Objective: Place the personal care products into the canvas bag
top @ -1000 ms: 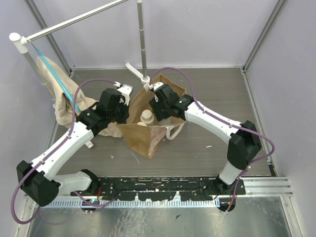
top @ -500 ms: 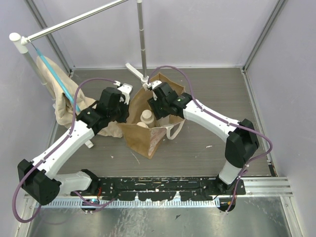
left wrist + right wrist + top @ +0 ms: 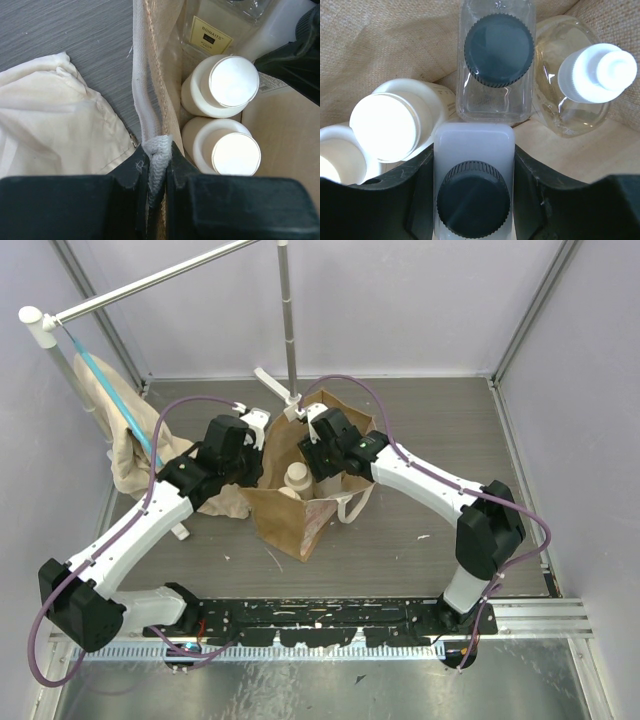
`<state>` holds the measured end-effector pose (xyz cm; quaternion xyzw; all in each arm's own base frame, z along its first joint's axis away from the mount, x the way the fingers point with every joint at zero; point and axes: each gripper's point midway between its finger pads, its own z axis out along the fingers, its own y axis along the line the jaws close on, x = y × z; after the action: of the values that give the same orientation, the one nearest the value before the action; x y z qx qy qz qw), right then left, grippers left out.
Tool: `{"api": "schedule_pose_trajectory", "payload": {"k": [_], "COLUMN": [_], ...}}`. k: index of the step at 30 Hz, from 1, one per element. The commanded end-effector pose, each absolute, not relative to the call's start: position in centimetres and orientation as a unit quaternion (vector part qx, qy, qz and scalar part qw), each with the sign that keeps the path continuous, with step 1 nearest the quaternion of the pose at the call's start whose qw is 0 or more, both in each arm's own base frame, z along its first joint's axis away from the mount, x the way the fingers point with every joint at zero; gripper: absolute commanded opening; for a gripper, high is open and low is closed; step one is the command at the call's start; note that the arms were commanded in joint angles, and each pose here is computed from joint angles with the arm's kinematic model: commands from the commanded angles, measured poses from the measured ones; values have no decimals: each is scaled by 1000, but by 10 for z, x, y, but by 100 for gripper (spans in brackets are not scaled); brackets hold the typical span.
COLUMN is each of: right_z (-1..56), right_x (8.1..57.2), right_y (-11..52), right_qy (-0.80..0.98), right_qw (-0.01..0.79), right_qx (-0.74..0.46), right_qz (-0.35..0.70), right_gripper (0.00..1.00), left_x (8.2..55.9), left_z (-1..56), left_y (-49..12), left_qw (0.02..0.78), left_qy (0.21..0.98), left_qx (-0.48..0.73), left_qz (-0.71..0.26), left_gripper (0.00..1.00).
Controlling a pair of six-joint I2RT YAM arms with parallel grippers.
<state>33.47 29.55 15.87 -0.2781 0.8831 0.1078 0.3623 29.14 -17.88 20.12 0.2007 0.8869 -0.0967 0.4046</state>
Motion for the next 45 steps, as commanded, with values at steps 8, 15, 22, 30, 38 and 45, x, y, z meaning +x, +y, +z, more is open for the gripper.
{"api": "schedule_pose_trajectory", "payload": {"k": [8, 15, 22, 30, 38, 45], "right_z": [197, 167, 156, 204, 264, 309], "right_x": [354, 338, 324, 327, 338, 349], "right_y": [330, 322, 311, 294, 292, 288], "right_qy": [831, 848, 869, 874, 862, 847], "right_qw": [450, 413, 370, 377, 413, 452], "right_qx": [-272, -277, -282, -281, -271, -260], "right_qz": [182, 181, 166, 126, 116, 103], "right_gripper": [1, 1, 27, 81, 92, 94], "left_x": [294, 293, 290, 290, 296, 301], "left_z": [207, 209, 210, 218, 239, 283], "left_y": [-188, -189, -187, -187, -184, -184], "left_qw": [404, 405, 403, 408, 437, 484], "left_qy": [885, 884, 885, 882, 871, 849], "left_qx": [198, 199, 199, 201, 190, 167], "left_qz": [-118, -121, -121, -123, -118, -131], "left_gripper": [14, 17, 25, 57, 99, 98]}}
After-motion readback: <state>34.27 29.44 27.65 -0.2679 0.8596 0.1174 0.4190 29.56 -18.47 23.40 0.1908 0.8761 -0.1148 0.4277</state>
